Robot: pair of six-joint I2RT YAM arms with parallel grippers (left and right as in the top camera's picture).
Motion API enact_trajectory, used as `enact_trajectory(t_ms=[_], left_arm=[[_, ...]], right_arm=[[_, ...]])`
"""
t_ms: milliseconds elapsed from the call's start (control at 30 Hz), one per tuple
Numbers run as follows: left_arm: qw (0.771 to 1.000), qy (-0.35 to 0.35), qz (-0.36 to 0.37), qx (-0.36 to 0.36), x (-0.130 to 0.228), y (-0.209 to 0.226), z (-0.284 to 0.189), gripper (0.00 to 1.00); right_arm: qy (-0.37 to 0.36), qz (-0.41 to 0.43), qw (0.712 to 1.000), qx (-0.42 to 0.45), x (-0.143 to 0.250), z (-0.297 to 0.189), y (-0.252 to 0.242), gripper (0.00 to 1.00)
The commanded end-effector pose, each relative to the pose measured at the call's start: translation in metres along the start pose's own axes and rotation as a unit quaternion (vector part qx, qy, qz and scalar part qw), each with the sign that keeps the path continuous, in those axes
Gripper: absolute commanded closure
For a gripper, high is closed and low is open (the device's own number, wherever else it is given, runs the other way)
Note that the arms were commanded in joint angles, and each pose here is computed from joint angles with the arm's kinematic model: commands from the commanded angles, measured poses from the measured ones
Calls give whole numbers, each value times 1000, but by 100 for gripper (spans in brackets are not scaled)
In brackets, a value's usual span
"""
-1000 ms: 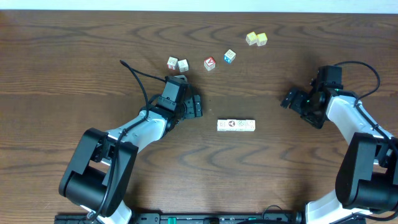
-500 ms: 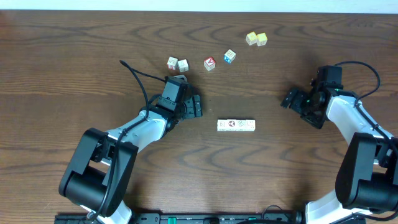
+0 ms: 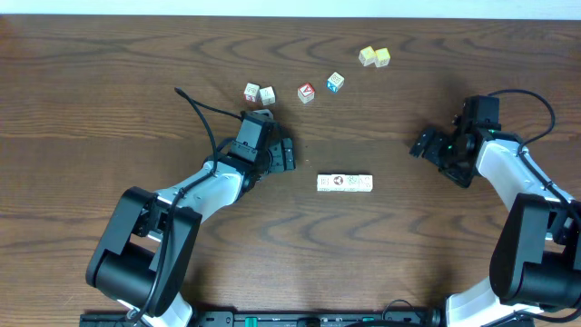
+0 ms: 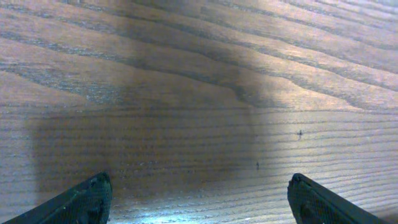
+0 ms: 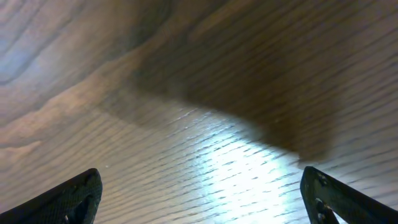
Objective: Lift 4 blocks
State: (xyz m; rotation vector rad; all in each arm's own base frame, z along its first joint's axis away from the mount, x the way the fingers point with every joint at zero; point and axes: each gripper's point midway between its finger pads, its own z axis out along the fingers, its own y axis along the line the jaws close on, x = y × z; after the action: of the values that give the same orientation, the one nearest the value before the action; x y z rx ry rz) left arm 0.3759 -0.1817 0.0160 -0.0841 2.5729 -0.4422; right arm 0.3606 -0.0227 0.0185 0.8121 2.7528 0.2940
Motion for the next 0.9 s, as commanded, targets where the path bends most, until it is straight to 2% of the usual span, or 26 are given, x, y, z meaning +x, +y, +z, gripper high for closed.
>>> enact_trajectory(t_ms=[0, 167, 267, 400, 533, 600, 633, 700, 767, 833, 867], left_arm=[[998, 13, -50, 25, 3, -8, -2, 9], [997, 21, -61, 40, 5, -14, -3, 10], [993, 50, -41, 100, 12, -34, -8, 9], [984, 53, 7, 170, 4, -54, -34, 9], [990, 23, -13, 135, -17, -36, -73, 9], [996, -1, -39, 75, -26, -13, -97, 9], [997, -27, -65, 10, -32, 12, -120, 9], [995, -59, -76, -39, -37, 31, -147, 9], [992, -87, -75, -46, -41, 33, -172, 10], [991, -113, -73, -27, -43, 26, -198, 24], [990, -123, -72, -18, -43, 24, -209, 27]], right_arm=[[18, 22, 999, -40, 2, -1, 14, 1], [29, 32, 996, -79, 4, -2, 28, 1], [34, 18, 995, -90, 7, -3, 32, 1], [42, 18, 995, -88, 10, -4, 31, 1], [39, 19, 997, -64, 12, -10, 23, 1], [33, 19, 998, -48, 11, -18, 18, 3], [27, 19, 999, -35, 10, -26, 15, 3], [15, 18, 999, -28, 7, -38, 14, 3], [2, 14, 999, -42, 4, -50, 20, 7], [-9, 10, 998, -58, 2, -61, 27, 23], [-14, 9, 998, -62, 1, -65, 28, 22]])
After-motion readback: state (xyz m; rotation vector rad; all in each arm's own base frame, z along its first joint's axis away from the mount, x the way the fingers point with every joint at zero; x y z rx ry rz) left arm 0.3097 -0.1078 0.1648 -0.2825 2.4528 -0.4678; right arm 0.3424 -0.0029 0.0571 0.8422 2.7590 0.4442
